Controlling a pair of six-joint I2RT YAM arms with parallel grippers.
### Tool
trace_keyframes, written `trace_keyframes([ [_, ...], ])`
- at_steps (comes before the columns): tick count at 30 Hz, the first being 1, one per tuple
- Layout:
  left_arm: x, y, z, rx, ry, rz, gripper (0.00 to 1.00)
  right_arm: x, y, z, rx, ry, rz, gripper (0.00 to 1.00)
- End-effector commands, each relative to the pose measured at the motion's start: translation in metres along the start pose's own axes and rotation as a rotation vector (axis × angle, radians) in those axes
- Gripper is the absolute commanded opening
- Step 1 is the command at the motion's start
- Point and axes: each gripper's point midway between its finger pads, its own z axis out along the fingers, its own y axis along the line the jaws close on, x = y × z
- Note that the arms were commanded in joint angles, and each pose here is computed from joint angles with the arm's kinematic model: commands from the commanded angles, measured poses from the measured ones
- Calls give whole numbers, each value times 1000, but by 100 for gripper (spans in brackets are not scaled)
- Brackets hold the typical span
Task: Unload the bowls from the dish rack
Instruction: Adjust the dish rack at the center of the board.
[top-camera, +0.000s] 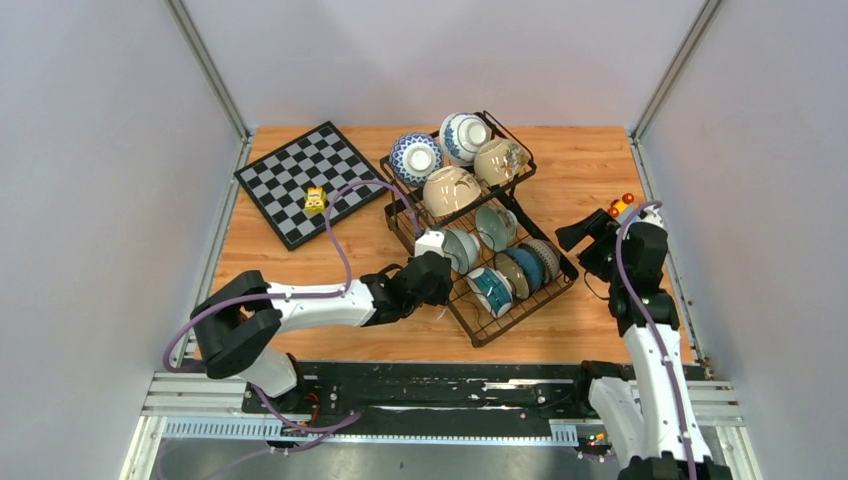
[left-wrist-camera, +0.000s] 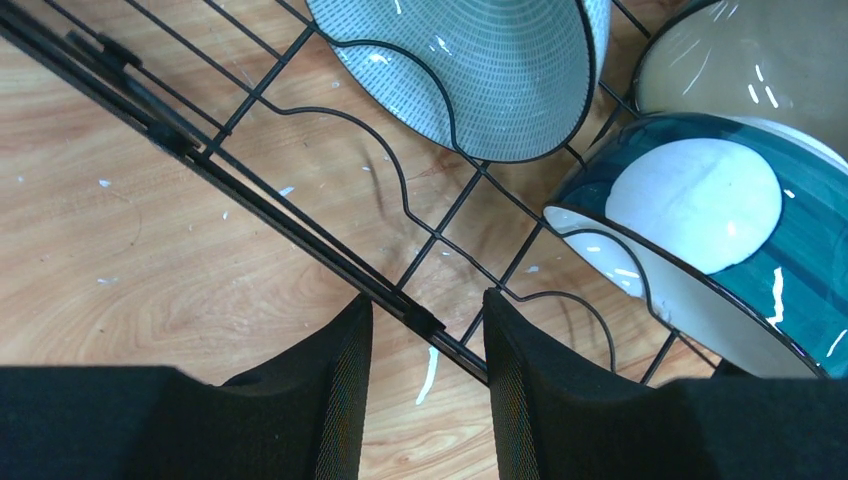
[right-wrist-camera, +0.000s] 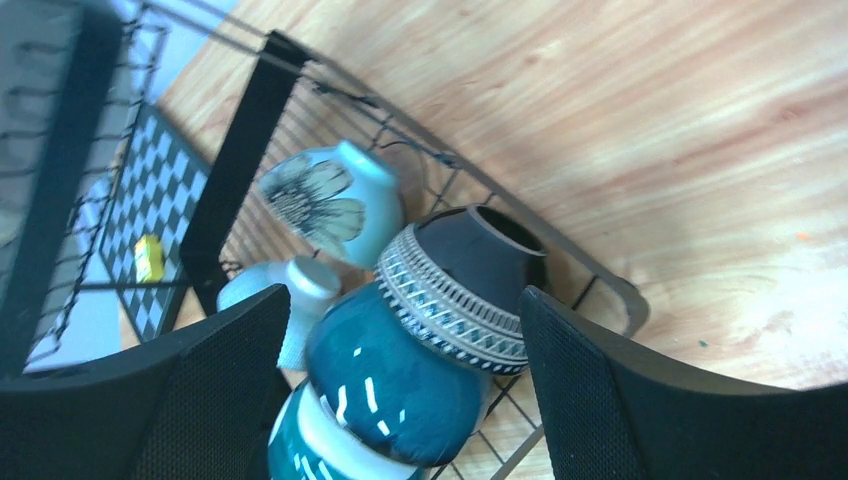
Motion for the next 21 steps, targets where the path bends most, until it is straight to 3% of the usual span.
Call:
trace_keyframes([
  [1, 17, -17, 4, 101, 69, 266, 0, 7, 24, -26, -68, 36, -124, 88],
  [12, 33, -31, 12, 178, 111, 332, 0, 30, 38, -64, -161, 49, -199, 88],
  [21, 24, -36, 23, 174, 88, 417, 0, 42, 26, -64, -134, 71, -219, 88],
])
